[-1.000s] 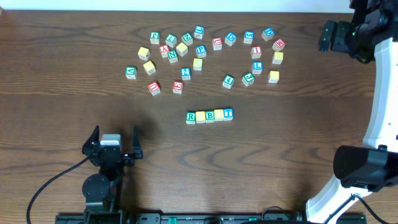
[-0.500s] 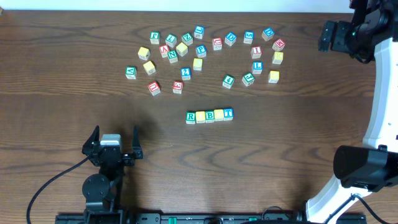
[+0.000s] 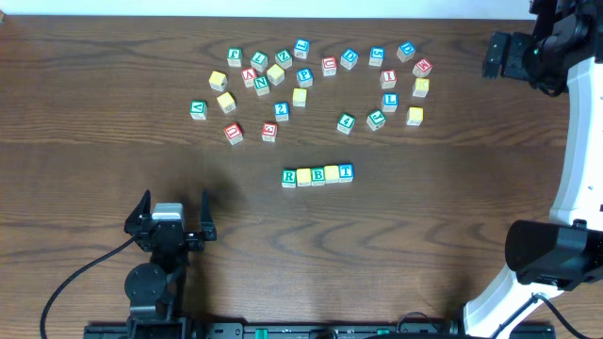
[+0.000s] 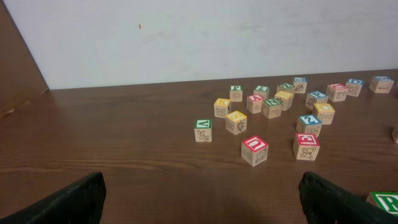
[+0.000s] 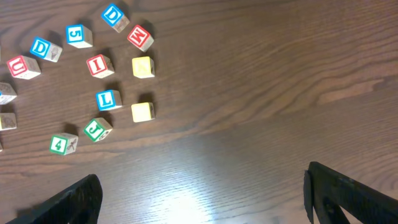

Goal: Spell out ROBOT

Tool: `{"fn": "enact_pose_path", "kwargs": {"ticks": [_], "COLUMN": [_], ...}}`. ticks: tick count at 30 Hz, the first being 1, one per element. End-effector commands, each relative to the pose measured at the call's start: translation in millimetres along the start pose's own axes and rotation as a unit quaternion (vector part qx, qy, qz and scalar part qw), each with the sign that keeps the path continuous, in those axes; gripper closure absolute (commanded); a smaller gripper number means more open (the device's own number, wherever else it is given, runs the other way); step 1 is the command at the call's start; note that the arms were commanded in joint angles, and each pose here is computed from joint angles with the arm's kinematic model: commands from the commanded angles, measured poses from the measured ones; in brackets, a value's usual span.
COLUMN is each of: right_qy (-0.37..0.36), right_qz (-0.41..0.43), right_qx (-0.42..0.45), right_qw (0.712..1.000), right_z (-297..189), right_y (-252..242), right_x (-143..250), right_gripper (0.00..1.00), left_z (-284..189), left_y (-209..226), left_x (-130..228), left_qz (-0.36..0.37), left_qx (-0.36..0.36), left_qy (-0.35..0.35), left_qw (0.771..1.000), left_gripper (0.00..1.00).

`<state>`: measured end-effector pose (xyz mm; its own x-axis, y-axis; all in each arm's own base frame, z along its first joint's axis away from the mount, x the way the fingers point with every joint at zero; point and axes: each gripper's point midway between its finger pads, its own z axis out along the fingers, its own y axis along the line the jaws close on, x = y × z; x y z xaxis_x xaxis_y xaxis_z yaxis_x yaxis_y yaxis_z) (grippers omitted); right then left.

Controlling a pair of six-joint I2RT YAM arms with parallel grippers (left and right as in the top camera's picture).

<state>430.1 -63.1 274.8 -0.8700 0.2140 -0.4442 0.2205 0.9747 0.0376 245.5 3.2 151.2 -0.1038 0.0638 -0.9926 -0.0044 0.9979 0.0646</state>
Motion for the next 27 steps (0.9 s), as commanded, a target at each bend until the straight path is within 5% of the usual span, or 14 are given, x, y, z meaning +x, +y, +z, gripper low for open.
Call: {"fn": "enact_pose_path", "kwargs": {"ticks": [1,6,12,19,24,27], "right_qy": [-0.003,-0.132,-0.308,-0.42,-0.547,-0.58], "right_qz": [-0.006,-0.025,-0.19,-0.245,-0.259,-0.256], "right_qx": [0.01,-0.02,-0.081,-0.118,-0.167,-0.165], "right_qw": [1.0,0.991,0.929,0.866,0.778,0.755], "right_z": [-5,-47,-106,-114,-118,-103], "right_y": [-4,18,96,108,101,92], "right_x": [1,-41,-52,36,130,168], "right_gripper": [0.01,0.01,0.01,0.01,0.01,0.01], "left_z": [0,0,0,0,0,0], "left_y": [1,1,1,1,1,1], "left_x": [14,14,14,14,14,14], "left_qz": [0.006,0.006,0.006,0.006,0.006,0.006], "left_qx": [-0.003,-0.003,-0.003,-0.002,-0.003,-0.003], "left_qy": [0.025,0.025,0.025,0.025,0.025,0.025], "left_qw": [1.0,1.0,1.0,1.0,1.0,1.0], "left_gripper": [0.03,0.02,0.03,0.03,0.02,0.02]}}
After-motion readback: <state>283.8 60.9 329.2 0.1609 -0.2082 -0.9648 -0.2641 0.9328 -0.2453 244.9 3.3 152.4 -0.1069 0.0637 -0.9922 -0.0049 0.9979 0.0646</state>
